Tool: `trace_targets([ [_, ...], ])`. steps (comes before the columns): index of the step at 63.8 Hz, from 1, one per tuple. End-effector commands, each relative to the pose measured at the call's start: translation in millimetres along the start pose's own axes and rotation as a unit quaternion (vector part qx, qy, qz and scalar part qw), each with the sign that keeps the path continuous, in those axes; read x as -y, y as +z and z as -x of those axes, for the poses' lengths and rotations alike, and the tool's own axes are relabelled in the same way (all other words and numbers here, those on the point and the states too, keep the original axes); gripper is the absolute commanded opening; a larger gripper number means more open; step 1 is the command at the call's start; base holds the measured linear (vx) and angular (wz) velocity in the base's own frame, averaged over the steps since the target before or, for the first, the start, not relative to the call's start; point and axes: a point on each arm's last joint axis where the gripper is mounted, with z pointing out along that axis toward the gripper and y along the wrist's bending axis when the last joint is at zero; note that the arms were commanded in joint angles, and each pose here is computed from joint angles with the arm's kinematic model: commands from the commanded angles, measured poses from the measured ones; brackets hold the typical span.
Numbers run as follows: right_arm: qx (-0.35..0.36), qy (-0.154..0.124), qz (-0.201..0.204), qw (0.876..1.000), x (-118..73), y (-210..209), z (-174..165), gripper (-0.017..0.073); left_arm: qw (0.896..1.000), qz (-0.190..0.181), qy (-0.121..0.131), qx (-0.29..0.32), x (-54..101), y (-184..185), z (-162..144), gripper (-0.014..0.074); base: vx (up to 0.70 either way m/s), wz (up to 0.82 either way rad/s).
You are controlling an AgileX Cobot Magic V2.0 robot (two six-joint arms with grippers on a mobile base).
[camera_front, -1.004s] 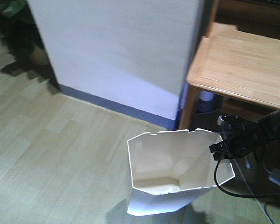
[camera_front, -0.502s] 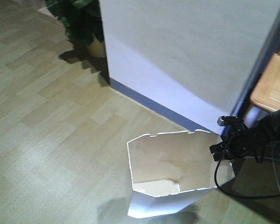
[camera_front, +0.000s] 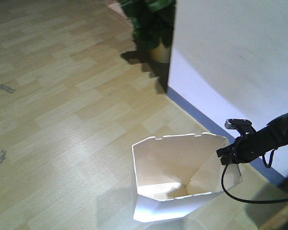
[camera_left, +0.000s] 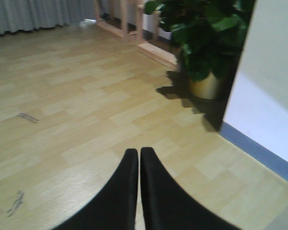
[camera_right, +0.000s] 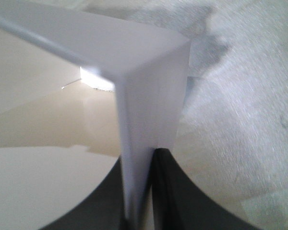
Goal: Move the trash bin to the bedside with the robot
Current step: 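Hold the bin in the right gripper while the base turns away from the desk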
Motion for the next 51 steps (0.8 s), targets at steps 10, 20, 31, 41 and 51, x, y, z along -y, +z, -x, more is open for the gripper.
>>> trace_targets([
  [10,0.031,0.009,0.069,0.997,-18.6,-26.7,17.3,-0.0005,0.999,-0.006,-0.003,0.038,0.8,-0.8,5.4,-0.0006,0.16,0.63],
  [20,0.031,0.009,0.069,0.997,-18.6,-26.7,17.3,-0.0005,0.999,-0.006,-0.003,0.038,0.8,-0.8,5.4,-0.0006,0.18,0.69],
  [31,0.031,0.009,0.069,0.997,-18.6,-26.7,17.3,-0.0005,0.999,-0.006,-0.003,0.038,0.8,-0.8,5.4,-0.0006,0.18,0.69],
  [41,0.031,0.009,0.069,0.997,-18.6,-26.7,17.3,-0.0005,0.999,-0.006,-0.003,0.038,0.8,-0.8,5.4,-0.0006,0.19,0.58],
  [51,0.031,0.009,0.069,0.997,-18.6,-26.7,17.3,-0.0005,0.999,-0.006,-0.003,0.038,0.8,-0.8,5.4,-0.0006,0.20,0.40],
])
